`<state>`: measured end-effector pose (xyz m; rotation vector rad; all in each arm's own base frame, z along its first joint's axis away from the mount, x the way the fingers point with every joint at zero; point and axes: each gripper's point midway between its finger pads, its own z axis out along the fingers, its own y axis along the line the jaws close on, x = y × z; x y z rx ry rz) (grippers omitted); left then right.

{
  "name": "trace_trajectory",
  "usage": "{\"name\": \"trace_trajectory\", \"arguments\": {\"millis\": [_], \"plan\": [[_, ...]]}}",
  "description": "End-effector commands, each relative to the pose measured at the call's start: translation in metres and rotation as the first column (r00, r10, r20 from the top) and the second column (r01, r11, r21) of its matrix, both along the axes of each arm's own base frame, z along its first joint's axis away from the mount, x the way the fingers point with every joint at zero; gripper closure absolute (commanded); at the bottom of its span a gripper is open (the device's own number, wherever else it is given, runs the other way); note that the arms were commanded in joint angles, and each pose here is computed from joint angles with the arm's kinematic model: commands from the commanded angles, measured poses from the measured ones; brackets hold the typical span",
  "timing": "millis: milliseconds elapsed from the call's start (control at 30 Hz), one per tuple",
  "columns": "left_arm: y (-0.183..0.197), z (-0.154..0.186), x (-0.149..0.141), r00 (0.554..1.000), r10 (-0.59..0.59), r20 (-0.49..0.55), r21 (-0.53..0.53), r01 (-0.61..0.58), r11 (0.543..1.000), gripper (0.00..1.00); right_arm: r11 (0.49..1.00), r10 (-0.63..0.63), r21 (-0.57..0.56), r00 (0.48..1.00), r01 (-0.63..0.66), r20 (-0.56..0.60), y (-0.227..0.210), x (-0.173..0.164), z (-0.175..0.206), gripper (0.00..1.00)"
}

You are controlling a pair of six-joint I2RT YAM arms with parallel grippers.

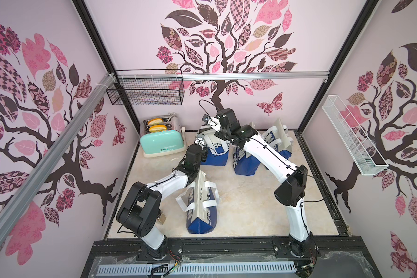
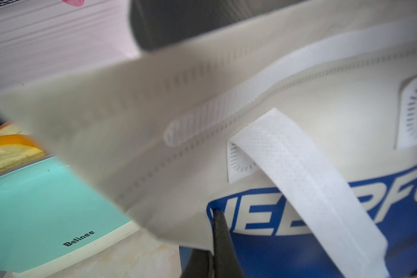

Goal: Open the takeout bag
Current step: Open the takeout bag at the center of the board.

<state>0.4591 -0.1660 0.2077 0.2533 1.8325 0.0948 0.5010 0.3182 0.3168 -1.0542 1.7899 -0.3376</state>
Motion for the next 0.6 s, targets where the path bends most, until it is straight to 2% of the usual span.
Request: {"name": "trace_trajectory", "arguments": {"millis": [0, 100, 200, 367, 567], "plan": [[0.026, -0.03, -0.01, 0.991, 0.07, -0.115, 0.061, -0.063, 0.996, 1.0, 0.952, -0.071, 0.296, 0.996, 0.081, -0.045, -0.017, -0.011, 0.03, 0.78], [0.025, -0.024, -0.01, 0.993, 0.064, -0.104, 0.059, -0.058, 0.997, 1.0, 0.924, -0.061, 0.37, 0.993, 0.095, -0.102, -0.011, -0.014, 0.011, 0.64], [0.024, -0.019, -0.011, 0.994, 0.062, -0.093, 0.061, -0.057, 0.997, 1.0, 0.915, -0.062, 0.387, 0.987, 0.115, -0.148, -0.008, -0.014, -0.005, 0.5], [0.02, -0.018, -0.013, 0.995, 0.05, -0.09, 0.065, -0.044, 0.997, 1.0, 0.887, -0.066, 0.438, 0.979, 0.147, -0.194, -0.008, -0.02, -0.014, 0.43], [0.013, -0.019, -0.016, 0.995, 0.035, -0.091, 0.08, -0.028, 0.996, 1.0, 0.869, -0.061, 0.471, 0.978, 0.152, -0.201, -0.007, -0.022, -0.019, 0.42]]}}
